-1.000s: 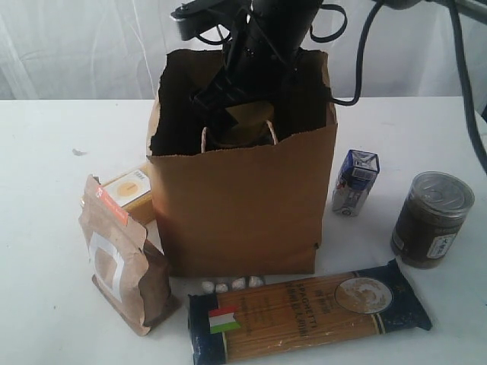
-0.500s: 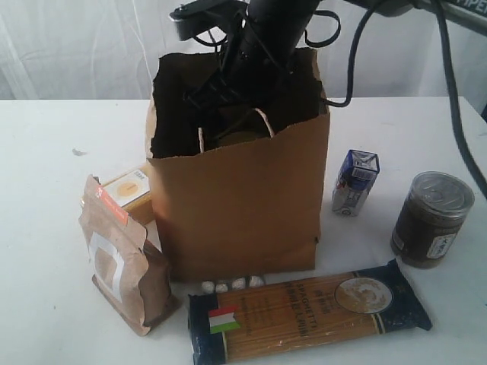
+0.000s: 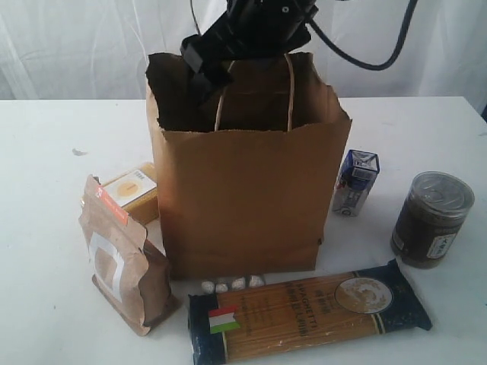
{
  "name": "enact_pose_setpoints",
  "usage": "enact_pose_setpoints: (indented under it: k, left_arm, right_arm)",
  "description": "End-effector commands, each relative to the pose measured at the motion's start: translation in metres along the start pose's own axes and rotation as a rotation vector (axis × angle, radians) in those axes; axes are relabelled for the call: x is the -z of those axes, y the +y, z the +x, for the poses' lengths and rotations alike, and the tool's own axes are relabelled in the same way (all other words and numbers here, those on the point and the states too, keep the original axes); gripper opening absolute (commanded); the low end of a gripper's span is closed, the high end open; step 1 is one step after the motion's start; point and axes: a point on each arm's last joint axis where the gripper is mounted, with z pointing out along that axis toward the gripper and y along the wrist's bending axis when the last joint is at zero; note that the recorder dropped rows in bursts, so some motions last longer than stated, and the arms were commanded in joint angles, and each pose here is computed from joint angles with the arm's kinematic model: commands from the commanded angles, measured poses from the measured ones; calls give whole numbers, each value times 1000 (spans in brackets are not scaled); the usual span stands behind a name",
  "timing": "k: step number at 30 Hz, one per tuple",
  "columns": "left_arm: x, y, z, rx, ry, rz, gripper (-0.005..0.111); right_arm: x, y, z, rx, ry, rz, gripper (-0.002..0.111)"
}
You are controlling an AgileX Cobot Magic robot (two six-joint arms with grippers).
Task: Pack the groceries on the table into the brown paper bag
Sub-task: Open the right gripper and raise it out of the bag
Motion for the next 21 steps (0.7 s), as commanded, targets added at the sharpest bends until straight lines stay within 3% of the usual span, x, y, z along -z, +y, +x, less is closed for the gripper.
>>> enact_pose_setpoints:
  k: [1,21]
  left_arm:
    - [0,0,2,7,3,8,1]
    - [0,0,2,7,3,8,1]
  right_arm:
    - [21,3,-4,4,-66,11,96]
    - [83,13,-9,13,-281,34,96]
